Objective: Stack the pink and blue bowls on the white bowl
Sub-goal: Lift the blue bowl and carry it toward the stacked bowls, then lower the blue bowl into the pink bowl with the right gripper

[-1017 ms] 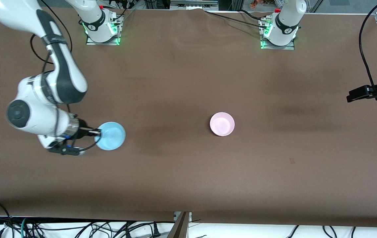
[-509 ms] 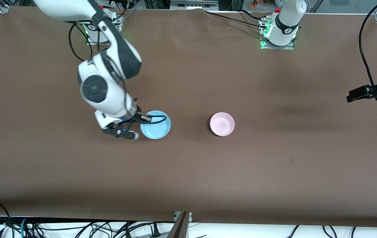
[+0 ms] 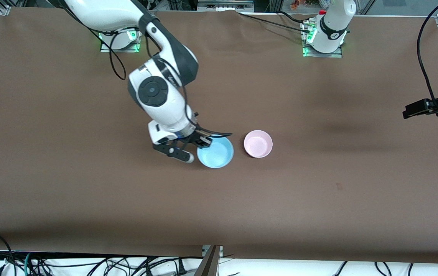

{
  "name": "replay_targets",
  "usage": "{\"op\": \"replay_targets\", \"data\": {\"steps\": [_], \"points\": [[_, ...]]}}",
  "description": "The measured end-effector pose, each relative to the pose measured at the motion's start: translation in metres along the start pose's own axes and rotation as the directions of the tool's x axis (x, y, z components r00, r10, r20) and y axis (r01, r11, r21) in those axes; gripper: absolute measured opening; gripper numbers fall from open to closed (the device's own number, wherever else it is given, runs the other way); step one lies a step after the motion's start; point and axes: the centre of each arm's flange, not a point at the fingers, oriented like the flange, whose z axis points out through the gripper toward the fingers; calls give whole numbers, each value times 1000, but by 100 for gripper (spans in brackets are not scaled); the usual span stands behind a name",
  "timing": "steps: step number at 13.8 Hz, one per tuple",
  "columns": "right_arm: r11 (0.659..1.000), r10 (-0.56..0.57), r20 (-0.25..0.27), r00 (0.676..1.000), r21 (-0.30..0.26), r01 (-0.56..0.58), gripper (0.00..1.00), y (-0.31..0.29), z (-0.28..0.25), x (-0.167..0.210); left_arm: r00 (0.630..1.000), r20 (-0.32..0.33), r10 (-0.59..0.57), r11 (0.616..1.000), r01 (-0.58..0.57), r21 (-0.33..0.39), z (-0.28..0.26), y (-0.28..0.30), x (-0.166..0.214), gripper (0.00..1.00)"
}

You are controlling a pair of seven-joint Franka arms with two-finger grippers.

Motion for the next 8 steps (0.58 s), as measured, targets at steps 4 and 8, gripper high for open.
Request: {"op": "replay_targets", "data": {"steps": [4, 8], "points": [[997, -4, -42, 999, 80, 7, 3, -39, 48, -62, 1000, 0, 0, 1000, 0, 0, 0, 0, 0, 100], [997, -36, -75, 997, 60, 40, 3, -59, 96, -116, 1000, 0, 0, 1000, 0, 0, 0, 0, 0, 100]]}}
